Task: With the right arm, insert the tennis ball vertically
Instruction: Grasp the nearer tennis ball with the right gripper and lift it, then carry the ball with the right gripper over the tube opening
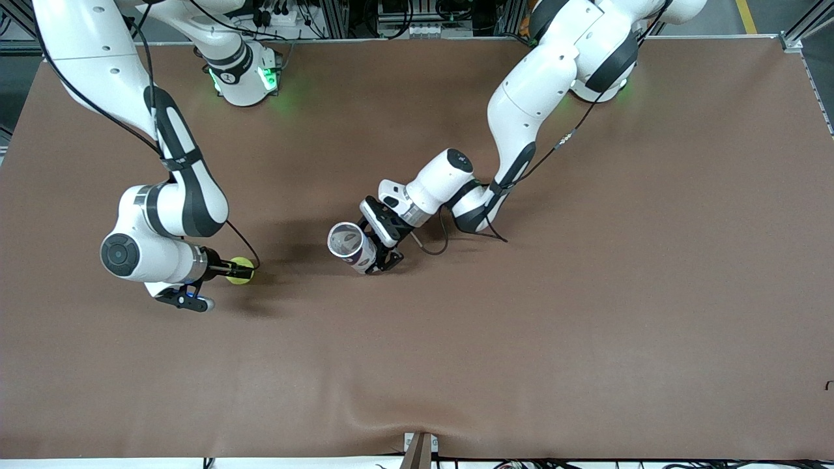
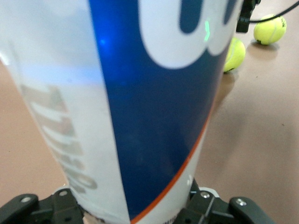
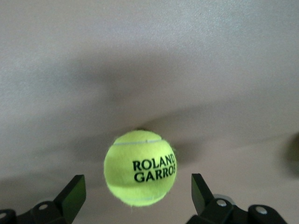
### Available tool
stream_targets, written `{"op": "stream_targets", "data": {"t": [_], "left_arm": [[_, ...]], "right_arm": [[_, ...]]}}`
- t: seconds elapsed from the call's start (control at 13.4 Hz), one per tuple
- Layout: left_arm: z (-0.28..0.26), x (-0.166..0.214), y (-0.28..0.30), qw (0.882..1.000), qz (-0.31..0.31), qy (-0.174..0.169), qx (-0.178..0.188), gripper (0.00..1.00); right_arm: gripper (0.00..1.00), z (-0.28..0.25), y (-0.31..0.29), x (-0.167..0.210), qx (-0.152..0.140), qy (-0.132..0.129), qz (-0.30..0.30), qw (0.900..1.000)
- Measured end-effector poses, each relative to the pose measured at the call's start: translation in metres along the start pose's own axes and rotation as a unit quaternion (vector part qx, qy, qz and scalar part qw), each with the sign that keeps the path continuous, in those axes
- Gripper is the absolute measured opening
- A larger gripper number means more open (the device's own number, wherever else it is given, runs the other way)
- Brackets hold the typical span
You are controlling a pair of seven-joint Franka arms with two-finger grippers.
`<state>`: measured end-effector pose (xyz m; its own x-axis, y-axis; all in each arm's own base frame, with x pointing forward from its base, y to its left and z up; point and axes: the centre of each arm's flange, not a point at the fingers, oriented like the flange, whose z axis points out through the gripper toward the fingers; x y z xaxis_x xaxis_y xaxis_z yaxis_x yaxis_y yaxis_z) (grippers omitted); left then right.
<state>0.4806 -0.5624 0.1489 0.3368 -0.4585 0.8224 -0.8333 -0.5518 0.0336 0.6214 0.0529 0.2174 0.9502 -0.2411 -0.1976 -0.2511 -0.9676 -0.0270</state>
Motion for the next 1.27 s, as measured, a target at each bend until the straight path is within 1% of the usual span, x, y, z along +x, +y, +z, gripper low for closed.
{"op": "stream_targets", "data": {"t": [0.15,0.22,0.3,0.37,0.45,0.52,0.82,0.9,1.05,1.12,1.27], "left_arm": [[0.001,-0.006,0.001,1.0,-0.005,0.004,0.0,0.78],[0.002,-0.007,0.003,1.0,-0.009,0.005,0.0,0.78],[0.003,-0.008,0.006,1.0,-0.011,0.005,0.0,0.78],[0.004,-0.01,0.01,1.0,-0.012,0.005,-0.002,0.78],[0.005,-0.011,0.013,1.0,-0.011,0.004,-0.004,0.78],[0.005,-0.012,0.015,1.0,-0.011,0.004,-0.005,0.78],[0.006,-0.013,0.017,1.0,-0.009,0.005,-0.006,0.78],[0.006,-0.013,0.017,1.0,-0.009,0.005,-0.006,0.78],[0.006,-0.014,0.017,1.0,-0.009,0.006,-0.006,0.78],[0.006,-0.014,0.017,1.0,-0.009,0.006,-0.006,0.78],[0.006,-0.014,0.018,1.0,-0.009,0.006,-0.006,0.78]], "right_arm": [[0.99,0.008,-0.001,-0.002,-0.001,-0.001,0.001,1.0],[0.95,0.012,-0.003,-0.002,-0.002,-0.001,0.003,1.0],[0.95,0.014,-0.006,-0.002,-0.003,-0.001,0.007,1.0],[0.89,0.016,-0.009,-0.004,-0.004,-0.002,0.007,1.0],[0.76,0.017,-0.013,-0.005,-0.004,-0.002,0.007,1.0],[0.66,0.015,-0.013,-0.005,-0.005,-0.001,0.01,1.0],[0.65,0.012,-0.011,-0.004,-0.005,0.0,0.012,1.0],[0.65,0.006,-0.012,-0.003,-0.005,-0.003,0.012,1.0],[0.65,-0.029,-0.019,0.0,-0.008,-0.025,0.022,0.999],[0.65,-0.05,-0.023,0.001,-0.009,-0.03,0.036,0.999],[0.65,-0.089,-0.03,0.002,-0.006,-0.034,0.06,0.998]]}}
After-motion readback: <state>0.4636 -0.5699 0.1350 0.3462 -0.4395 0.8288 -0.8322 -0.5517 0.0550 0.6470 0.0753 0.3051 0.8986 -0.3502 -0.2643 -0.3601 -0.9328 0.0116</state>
